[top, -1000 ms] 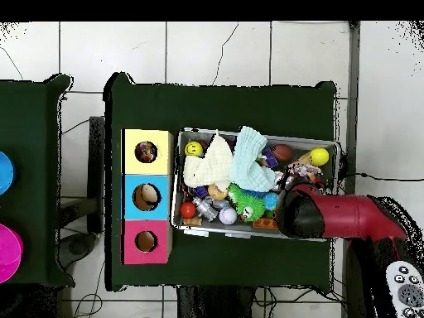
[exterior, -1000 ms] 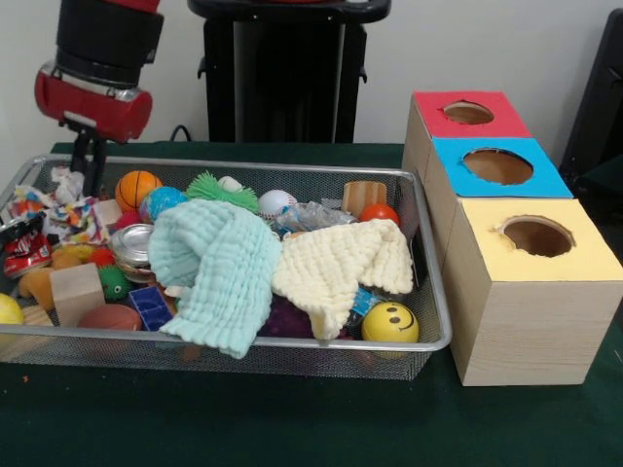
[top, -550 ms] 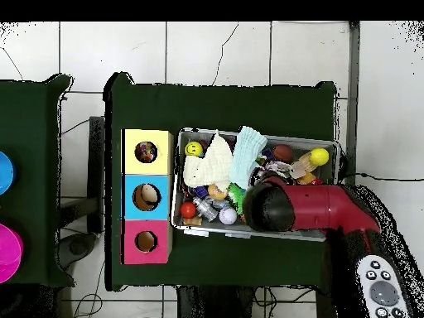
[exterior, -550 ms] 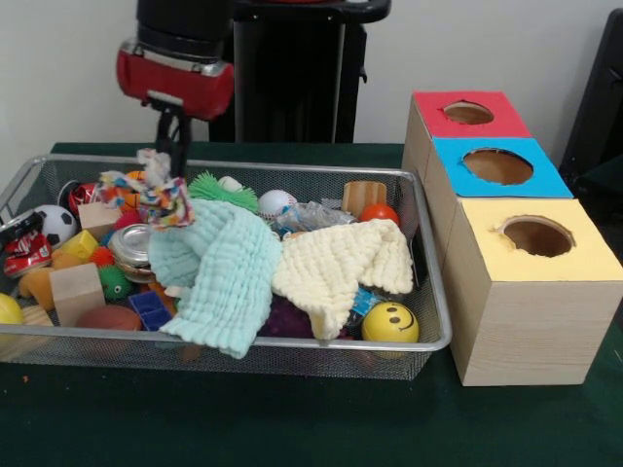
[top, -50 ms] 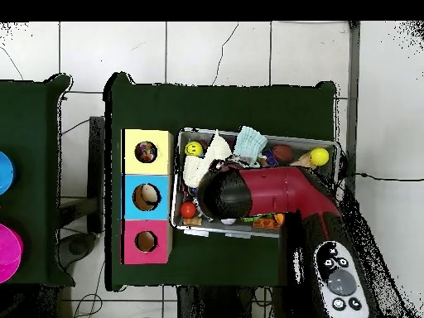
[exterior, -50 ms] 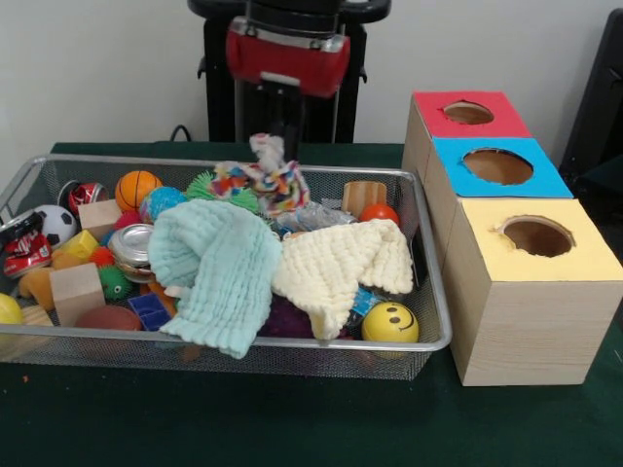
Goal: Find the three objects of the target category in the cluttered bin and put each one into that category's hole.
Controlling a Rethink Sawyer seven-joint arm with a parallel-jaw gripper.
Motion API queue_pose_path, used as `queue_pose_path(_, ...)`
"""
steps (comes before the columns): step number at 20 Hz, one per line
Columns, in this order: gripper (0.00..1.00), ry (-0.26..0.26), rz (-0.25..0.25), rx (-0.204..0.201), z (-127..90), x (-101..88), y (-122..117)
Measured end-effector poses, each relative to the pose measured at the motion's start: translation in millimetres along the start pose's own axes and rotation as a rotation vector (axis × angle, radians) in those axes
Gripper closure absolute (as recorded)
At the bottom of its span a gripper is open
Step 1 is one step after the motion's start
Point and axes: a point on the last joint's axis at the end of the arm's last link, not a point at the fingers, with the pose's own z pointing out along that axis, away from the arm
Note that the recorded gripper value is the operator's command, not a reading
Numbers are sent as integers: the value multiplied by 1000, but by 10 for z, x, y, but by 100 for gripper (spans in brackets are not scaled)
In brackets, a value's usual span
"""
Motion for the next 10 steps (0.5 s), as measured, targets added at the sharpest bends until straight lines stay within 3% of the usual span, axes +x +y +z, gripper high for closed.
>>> queue_pose_path(4,100,52,-18,0,-181,30,341)
queue_pose_path(10,100,73,-35,-12,-363,-20,709)
